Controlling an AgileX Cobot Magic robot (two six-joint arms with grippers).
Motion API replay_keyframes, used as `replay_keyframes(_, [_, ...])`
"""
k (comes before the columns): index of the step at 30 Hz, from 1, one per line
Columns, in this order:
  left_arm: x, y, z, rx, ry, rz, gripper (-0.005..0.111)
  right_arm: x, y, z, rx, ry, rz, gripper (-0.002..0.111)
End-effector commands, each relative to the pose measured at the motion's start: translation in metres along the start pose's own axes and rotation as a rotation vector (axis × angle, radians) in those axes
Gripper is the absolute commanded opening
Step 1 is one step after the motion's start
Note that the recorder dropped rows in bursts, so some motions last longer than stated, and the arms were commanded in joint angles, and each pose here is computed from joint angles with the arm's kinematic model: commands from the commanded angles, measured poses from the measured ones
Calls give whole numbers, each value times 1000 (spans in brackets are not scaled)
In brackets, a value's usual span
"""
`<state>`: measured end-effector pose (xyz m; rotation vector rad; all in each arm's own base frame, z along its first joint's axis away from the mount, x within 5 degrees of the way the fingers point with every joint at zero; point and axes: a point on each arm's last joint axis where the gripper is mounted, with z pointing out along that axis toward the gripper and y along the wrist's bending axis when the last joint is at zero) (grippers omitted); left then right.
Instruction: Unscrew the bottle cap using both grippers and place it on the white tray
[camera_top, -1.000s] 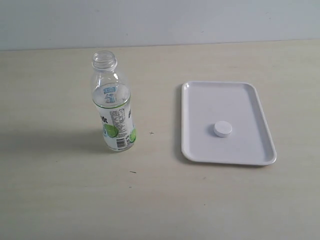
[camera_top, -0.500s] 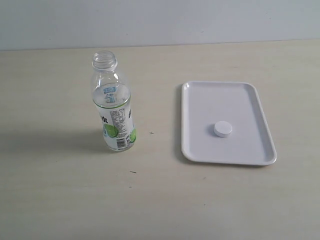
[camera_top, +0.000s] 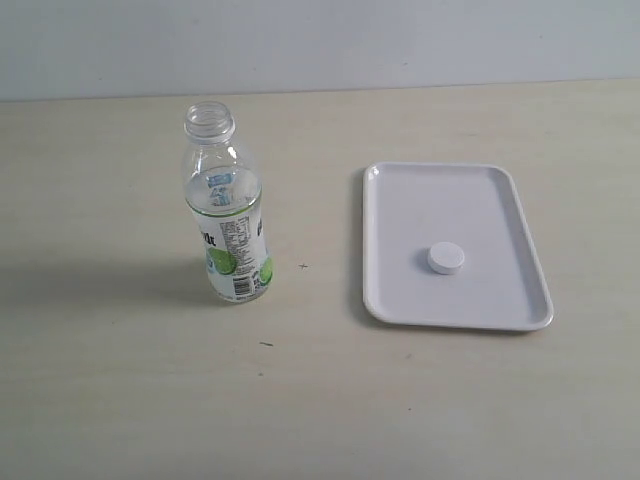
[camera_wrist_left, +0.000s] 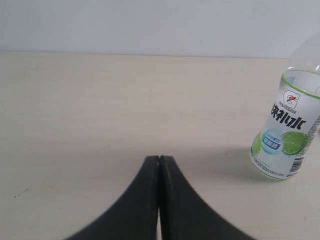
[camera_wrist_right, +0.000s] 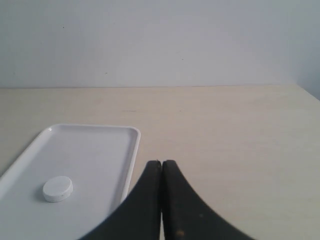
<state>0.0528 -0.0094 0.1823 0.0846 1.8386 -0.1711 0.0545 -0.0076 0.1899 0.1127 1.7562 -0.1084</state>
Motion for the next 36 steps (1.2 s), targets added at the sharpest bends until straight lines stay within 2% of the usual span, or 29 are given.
replay_keyframes(1, [1,0,0,-4,-5,2,0,2,0,0,6,2,4,0])
replay_keyframes(36, [1,0,0,-4,-5,2,0,1,0,0,6,-7,12,0])
